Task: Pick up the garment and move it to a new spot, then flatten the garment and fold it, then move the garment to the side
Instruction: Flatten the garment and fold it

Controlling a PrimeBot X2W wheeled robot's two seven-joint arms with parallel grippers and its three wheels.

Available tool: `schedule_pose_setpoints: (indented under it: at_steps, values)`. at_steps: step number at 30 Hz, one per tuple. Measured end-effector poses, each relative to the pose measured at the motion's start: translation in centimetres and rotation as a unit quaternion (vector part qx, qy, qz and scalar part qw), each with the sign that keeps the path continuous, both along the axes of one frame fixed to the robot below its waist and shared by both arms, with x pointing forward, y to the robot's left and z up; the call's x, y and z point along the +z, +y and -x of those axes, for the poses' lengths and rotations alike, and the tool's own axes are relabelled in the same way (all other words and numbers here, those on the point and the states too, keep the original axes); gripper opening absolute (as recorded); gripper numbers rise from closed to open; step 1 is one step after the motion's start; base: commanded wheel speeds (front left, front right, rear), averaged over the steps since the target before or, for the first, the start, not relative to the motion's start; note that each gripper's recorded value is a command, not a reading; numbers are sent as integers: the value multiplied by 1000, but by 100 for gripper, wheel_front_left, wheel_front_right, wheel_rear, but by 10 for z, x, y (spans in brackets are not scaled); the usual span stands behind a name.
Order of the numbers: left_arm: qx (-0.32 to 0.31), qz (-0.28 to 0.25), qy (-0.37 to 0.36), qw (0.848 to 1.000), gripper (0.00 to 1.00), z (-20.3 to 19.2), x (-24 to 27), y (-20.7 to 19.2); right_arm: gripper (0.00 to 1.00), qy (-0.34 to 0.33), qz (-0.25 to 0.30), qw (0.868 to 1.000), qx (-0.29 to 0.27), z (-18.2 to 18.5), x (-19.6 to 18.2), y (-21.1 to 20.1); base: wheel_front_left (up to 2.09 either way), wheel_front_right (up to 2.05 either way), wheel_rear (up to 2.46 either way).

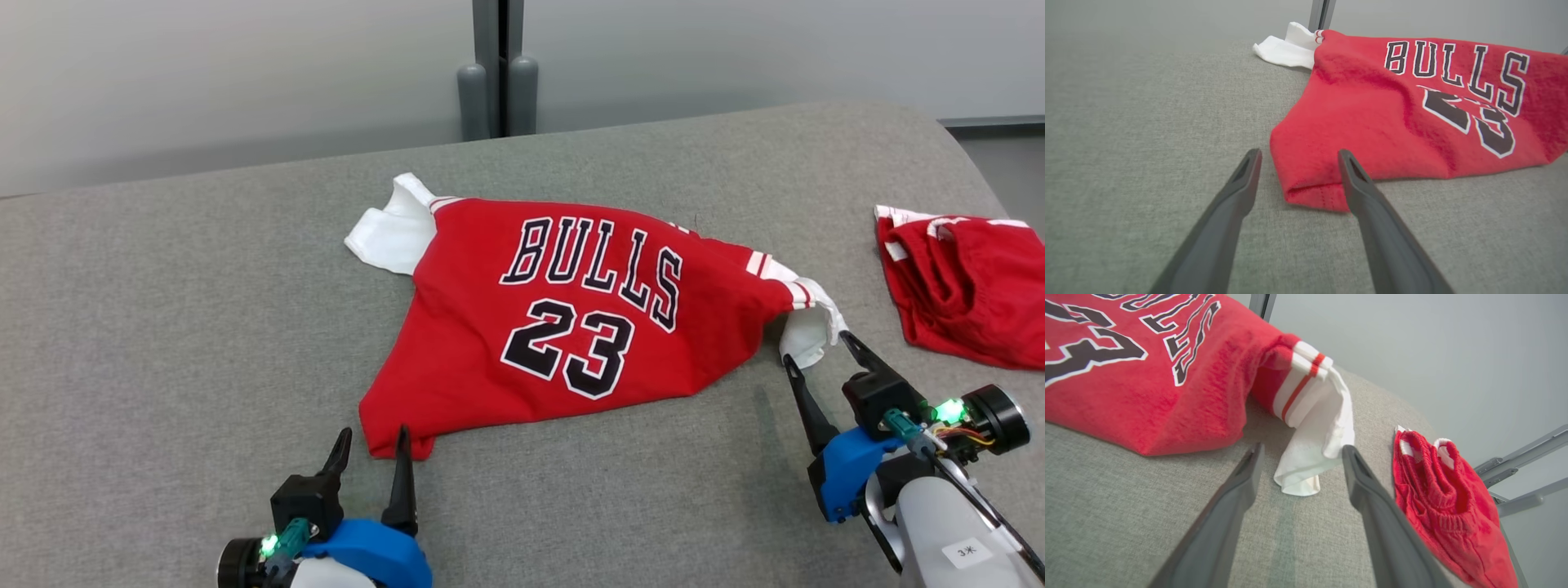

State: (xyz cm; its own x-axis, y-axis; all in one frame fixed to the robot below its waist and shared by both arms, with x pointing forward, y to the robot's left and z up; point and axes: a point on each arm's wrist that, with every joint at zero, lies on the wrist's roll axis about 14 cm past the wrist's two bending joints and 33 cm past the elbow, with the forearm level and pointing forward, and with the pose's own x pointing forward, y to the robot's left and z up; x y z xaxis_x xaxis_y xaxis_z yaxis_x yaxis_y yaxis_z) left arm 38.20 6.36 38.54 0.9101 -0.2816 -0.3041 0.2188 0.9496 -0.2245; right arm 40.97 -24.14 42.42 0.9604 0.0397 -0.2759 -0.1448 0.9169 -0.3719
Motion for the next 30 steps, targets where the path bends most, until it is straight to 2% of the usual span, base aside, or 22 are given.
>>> schedule_pose_setpoints:
  at_steps: [7,8,9,13,19,25,28,30]
  values:
    - [-3,-5,35,999,100,-5,-22,-3,100,-3,-13,1000,-4,-1,-1,2,0,0,0]
    - [-4,-5,35,999,40,-7,-22,-3,100,-3,-16,1000,-5,-1,-2,2,0,0,0]
    - [-6,-4,33,999,0,-9,-21,-4,100,-4,-17,1000,-6,-2,-2,2,0,0,0]
    - [-23,2,27,999,0,-10,-17,-8,100,-6,-25,1000,-6,-5,-2,4,0,0,0]
    - [-39,16,-102,994,0,-35,60,-12,100,-13,-45,999,3,-6,1,20,0,0,0]
    - [-64,27,-250,966,0,-29,156,-21,100,-19,-67,997,12,-1,5,39,0,0,0]
    - [-68,26,-301,951,0,-21,190,-23,100,-19,-76,997,14,3,5,45,0,0,0]
    - [-60,17,-318,946,0,-20,200,-19,100,-21,-80,996,15,2,6,49,0,0,0]
